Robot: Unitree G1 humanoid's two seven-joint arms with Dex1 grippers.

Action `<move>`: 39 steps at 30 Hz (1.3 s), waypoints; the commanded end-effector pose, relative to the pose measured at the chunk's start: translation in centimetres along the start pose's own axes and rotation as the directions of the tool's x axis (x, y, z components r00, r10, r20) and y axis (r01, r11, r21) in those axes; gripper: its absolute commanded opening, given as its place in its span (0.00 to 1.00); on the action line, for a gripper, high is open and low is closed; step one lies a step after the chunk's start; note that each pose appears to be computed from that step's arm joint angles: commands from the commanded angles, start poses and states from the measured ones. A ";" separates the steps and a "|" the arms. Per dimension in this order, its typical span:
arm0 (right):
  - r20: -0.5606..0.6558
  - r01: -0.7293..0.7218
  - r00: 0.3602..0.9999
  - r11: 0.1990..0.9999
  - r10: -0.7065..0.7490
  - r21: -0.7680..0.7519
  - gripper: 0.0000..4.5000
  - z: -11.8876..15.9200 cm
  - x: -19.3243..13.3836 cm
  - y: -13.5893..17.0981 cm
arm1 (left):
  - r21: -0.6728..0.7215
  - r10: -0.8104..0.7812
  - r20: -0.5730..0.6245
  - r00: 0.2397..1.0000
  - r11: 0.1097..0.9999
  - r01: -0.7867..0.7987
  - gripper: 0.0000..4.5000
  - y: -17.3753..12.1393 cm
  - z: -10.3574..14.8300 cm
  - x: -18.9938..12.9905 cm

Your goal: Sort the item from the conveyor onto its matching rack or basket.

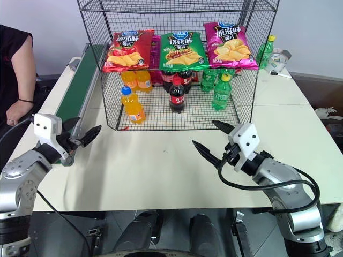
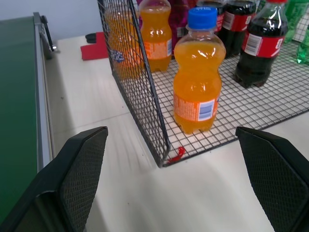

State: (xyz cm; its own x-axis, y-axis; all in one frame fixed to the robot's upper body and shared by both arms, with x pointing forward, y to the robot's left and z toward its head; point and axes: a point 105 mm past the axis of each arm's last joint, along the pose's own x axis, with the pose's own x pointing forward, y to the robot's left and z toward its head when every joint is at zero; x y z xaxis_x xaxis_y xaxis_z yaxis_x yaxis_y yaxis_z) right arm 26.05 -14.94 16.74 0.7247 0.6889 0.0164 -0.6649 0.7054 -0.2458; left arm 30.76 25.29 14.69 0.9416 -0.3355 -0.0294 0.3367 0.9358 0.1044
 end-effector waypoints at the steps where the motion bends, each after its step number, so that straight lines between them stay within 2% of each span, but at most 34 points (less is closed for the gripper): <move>1: 0.026 0.008 1.000 0.999 -0.007 -0.033 1.00 0.7 -0.3 -0.3 | 0.038 0.029 0.048 0.998 0.999 -0.031 0.99 0.5 1.2 -0.1; 20: 0.026 0.043 0.999 0.999 -0.042 -0.029 1.00 -0.1 -0.3 -0.9 | 0.056 0.077 0.028 0.997 0.995 -0.079 0.99 1.1 1.6 -0.6; 39: 0.047 0.075 0.996 0.996 -0.073 -0.050 1.00 0.6 0.9 -1.3 | 0.015 0.146 0.052 0.988 0.989 -0.147 0.99 2.3 1.5 -0.1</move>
State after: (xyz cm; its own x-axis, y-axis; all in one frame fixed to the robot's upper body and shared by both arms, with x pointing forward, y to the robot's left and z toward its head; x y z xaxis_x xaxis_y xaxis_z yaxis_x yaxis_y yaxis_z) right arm 27.64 -15.54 16.64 0.7707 0.6359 0.0402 -0.6043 0.7494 -0.2707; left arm 31.39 26.61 15.11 0.9731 -0.2297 -0.0152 0.2300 0.9674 0.1064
